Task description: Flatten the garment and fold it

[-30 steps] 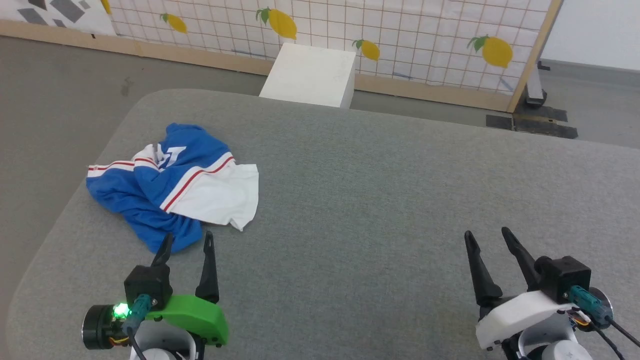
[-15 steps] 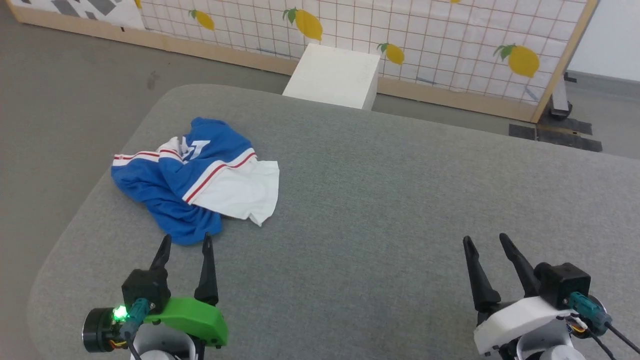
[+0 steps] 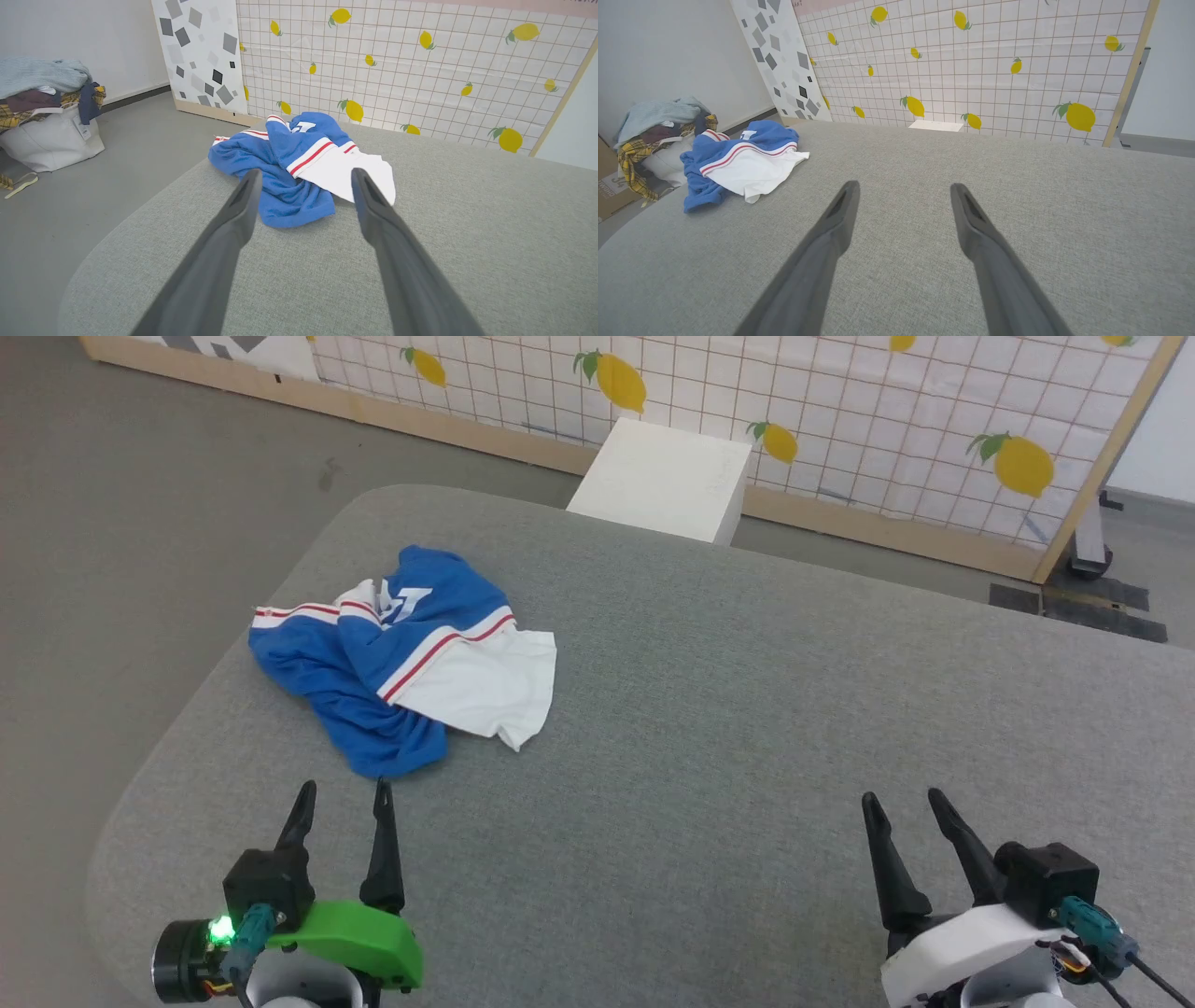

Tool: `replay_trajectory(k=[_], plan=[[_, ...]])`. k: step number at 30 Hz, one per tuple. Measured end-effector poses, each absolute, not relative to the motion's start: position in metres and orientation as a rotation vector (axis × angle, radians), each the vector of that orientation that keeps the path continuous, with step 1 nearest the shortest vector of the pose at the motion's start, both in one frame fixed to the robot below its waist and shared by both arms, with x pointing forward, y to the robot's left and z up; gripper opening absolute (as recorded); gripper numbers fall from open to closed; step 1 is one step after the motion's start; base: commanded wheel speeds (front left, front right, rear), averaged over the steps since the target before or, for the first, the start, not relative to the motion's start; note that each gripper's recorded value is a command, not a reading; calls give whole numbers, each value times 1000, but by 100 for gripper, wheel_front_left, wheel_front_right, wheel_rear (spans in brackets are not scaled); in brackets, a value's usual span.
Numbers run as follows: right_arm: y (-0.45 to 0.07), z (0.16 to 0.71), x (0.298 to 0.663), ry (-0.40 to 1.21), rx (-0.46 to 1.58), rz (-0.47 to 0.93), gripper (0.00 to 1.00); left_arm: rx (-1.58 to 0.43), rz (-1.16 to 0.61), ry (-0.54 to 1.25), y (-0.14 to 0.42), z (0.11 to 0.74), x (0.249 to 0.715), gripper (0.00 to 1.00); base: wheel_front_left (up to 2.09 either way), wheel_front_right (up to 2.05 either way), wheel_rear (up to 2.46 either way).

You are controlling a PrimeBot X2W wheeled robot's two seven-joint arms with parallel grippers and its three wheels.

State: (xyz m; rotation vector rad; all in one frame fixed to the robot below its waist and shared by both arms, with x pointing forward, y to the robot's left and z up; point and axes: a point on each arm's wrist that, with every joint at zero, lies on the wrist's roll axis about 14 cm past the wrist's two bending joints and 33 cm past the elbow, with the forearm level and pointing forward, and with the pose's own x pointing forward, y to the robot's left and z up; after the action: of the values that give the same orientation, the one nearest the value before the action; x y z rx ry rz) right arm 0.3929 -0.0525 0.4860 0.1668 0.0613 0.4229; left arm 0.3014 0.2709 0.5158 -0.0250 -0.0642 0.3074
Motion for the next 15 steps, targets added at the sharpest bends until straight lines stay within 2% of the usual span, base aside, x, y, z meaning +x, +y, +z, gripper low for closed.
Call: replay_trajectory(k=[15], plan=[[-33,478,392,74,191,472,100,-27,376,-85,288,514,282,100,0,0,0]])
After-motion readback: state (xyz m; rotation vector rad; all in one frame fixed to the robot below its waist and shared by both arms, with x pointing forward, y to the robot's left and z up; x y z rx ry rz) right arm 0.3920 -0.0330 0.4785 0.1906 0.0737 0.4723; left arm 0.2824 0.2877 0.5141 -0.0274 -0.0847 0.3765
